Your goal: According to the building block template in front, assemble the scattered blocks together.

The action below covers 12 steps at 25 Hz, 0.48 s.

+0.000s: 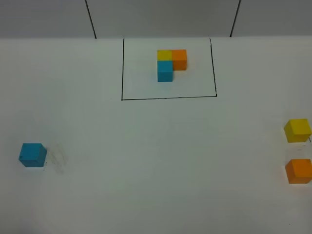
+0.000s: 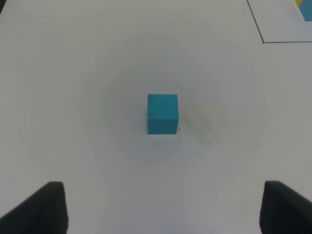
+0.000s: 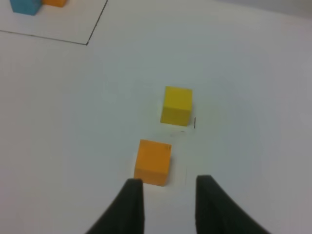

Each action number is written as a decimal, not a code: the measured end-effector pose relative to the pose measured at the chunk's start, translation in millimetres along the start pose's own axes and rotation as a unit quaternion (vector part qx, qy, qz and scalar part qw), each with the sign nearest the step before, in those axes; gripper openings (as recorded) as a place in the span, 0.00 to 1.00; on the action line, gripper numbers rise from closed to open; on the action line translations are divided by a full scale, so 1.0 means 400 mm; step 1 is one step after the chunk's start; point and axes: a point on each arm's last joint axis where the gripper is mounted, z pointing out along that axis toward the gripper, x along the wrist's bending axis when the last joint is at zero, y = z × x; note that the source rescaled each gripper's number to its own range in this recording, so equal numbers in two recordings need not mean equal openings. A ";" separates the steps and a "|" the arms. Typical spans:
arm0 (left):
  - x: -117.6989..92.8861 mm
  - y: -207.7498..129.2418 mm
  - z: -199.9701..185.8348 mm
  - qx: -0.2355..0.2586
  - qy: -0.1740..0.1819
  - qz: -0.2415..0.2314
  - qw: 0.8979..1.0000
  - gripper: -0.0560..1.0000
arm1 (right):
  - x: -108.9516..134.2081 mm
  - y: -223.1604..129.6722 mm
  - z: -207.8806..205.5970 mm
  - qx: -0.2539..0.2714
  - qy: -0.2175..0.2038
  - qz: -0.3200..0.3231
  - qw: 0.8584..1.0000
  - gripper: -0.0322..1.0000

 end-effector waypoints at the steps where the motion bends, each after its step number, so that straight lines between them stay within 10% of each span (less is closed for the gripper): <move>1: 0.000 0.000 0.000 0.000 0.000 0.000 1.000 0.70 | 0.000 0.000 0.000 0.000 0.000 0.000 1.000 0.03; 12: 0.000 0.000 0.000 0.000 0.000 0.000 1.000 0.70 | 0.000 0.000 0.000 0.000 0.000 0.000 1.000 0.03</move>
